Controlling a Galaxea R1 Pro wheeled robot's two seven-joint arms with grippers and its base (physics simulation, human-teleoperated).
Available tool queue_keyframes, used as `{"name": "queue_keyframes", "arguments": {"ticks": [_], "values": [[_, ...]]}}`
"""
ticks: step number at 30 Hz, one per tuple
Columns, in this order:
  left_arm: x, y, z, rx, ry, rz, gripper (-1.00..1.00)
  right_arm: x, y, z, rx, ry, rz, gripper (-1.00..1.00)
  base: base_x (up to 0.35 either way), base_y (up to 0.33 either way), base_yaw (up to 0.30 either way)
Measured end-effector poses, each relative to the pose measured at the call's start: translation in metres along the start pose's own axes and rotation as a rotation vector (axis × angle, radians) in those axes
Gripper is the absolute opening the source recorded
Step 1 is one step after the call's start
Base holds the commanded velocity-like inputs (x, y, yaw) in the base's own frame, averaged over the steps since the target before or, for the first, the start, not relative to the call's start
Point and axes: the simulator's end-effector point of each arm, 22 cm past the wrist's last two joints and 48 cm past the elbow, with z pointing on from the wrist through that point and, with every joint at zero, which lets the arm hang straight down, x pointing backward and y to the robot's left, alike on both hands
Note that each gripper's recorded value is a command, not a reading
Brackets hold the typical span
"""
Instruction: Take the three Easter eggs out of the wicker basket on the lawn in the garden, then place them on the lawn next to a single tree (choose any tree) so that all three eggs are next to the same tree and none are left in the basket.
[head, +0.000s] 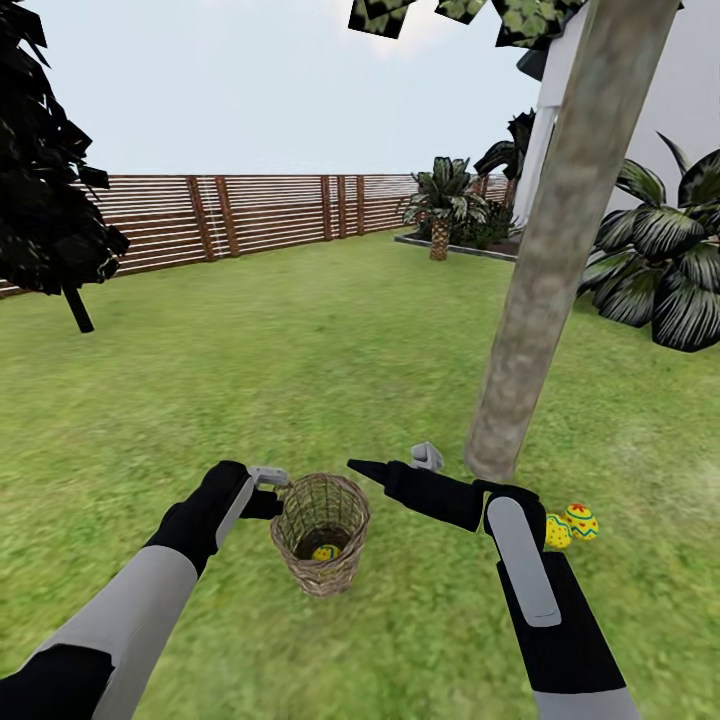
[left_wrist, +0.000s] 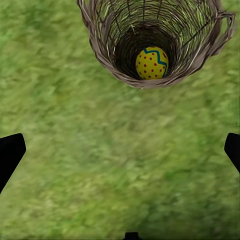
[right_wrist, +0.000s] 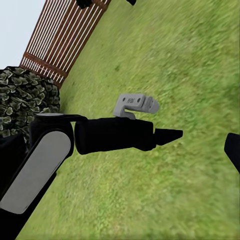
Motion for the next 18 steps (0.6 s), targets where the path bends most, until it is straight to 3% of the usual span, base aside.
{"name": "queue_keyframes", "arguments": {"ticks": [8, 13, 18], "values": [[-0.0014, 0.0004, -0.0022, 0.002, -0.004, -0.004, 1.0, -0.0006, 0.0022, -0.0008, -0.002, -0.003, -0.002, 1.0, 0.037, 0.047, -0.211], [-0.0021, 0.0005, -0.0038, 0.005, -0.005, -0.009, 1.0, -0.0013, 0.004, -0.0014, -0.004, -0.005, -0.004, 1.0, 0.122, 0.221, -0.249], [-0.0025, 0.0007, -0.0044, 0.005, -0.007, -0.01, 1.0, -0.0012, 0.0047, -0.0014, -0.005, -0.004, -0.005, 1.0, 0.108, 0.273, -0.081]]}}
